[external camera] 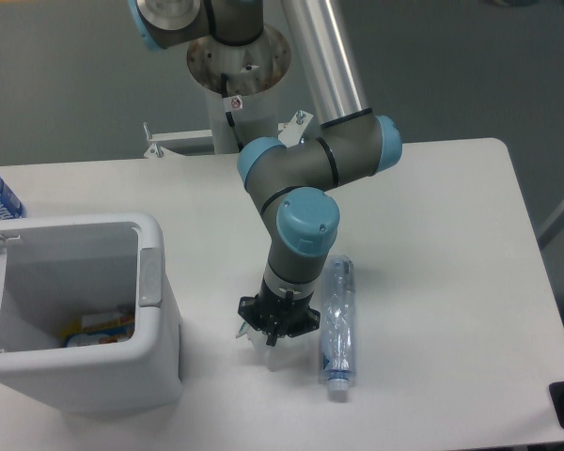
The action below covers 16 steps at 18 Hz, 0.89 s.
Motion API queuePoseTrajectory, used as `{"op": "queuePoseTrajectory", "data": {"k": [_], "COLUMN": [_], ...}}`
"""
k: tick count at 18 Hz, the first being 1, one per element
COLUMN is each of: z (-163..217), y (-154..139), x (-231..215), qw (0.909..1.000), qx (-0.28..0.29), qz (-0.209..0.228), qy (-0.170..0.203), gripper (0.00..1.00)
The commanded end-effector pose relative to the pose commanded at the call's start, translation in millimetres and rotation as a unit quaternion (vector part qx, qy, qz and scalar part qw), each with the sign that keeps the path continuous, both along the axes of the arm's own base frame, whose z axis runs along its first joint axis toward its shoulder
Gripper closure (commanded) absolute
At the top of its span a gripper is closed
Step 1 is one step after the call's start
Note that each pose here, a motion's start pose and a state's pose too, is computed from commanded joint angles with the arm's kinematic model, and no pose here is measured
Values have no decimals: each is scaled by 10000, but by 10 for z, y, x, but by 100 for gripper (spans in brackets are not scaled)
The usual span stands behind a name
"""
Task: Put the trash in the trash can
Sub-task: 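Lower the gripper onto the white tissue and close on it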
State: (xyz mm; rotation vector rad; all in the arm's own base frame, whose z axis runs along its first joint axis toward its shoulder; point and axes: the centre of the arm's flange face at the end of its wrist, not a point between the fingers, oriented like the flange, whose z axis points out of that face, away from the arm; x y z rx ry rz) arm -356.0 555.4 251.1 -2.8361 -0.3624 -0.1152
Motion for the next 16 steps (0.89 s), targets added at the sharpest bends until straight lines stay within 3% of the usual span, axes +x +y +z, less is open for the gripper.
{"op": "queuePoseTrajectory", "data": {"k": [9,16], "z": [778,1705], "y": [-106,40], "x": [-242,-571], "qw": [9969,9802], "qx": [655,1601], "qz": [370,1147], "qy": [236,189], "gripper": [97,97]}}
